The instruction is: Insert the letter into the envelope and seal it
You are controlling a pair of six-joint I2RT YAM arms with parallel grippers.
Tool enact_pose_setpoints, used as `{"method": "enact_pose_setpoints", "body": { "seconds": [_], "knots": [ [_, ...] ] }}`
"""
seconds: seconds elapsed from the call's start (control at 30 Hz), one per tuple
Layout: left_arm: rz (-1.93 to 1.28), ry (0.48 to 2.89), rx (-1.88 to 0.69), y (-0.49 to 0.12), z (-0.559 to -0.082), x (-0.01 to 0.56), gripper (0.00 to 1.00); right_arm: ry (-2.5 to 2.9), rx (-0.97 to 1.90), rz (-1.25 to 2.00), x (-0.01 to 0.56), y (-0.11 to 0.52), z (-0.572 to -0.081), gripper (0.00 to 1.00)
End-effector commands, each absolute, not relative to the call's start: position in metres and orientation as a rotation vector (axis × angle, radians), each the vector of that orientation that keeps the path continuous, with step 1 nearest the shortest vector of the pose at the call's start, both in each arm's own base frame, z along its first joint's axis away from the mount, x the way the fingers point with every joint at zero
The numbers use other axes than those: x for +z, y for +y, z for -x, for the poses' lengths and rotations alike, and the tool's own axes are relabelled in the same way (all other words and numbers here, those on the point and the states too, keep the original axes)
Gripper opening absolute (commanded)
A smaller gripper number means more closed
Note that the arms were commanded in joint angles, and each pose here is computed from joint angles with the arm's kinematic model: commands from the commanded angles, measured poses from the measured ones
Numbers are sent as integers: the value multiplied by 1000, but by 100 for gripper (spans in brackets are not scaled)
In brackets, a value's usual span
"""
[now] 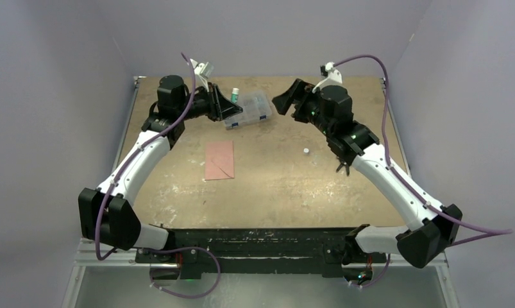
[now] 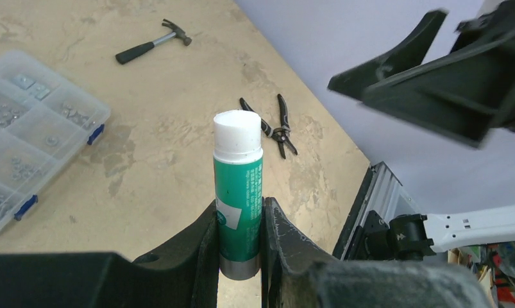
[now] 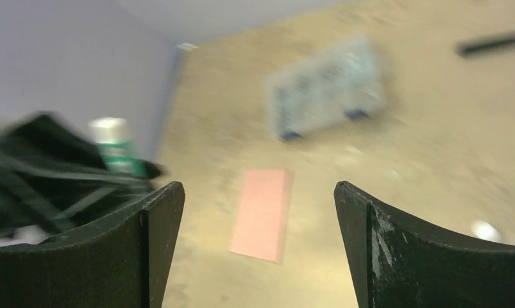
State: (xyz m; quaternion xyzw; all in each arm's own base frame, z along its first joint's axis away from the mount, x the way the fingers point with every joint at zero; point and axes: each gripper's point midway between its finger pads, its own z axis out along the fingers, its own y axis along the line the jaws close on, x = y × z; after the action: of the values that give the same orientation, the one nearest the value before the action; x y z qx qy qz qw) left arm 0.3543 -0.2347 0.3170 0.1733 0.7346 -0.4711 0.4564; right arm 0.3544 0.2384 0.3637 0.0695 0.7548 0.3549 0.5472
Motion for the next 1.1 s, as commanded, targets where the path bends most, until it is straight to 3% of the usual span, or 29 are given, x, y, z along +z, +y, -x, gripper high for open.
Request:
{"method": "enact_pose_setpoints", "body": {
  "seconds": [0.0, 0.23, 0.4, 0.53, 0.83, 1.07],
  "knots": [
    [-403, 1814, -1097, -229, -363, 315, 0, 2149, 315, -280, 240, 166, -350, 89],
    [-414, 1790, -1131, -232, -360, 317, 0, 2440, 142, -310, 134, 130, -355, 88],
    [-409, 1771, -1177, -236, -357, 319, 0, 2541, 162, -276, 96, 141, -369, 73],
    [-413, 1774, -1177, -236, -354, 317, 0, 2569, 126, -297, 80, 140, -381, 64],
    [-427, 1769, -1161, -234, -351, 318, 0, 2594, 13, -331, 53, 129, -395, 60],
    [-432, 1770, -1158, -234, -351, 319, 0, 2584, 23, -348, 43, 129, -404, 48]
  ]
}}
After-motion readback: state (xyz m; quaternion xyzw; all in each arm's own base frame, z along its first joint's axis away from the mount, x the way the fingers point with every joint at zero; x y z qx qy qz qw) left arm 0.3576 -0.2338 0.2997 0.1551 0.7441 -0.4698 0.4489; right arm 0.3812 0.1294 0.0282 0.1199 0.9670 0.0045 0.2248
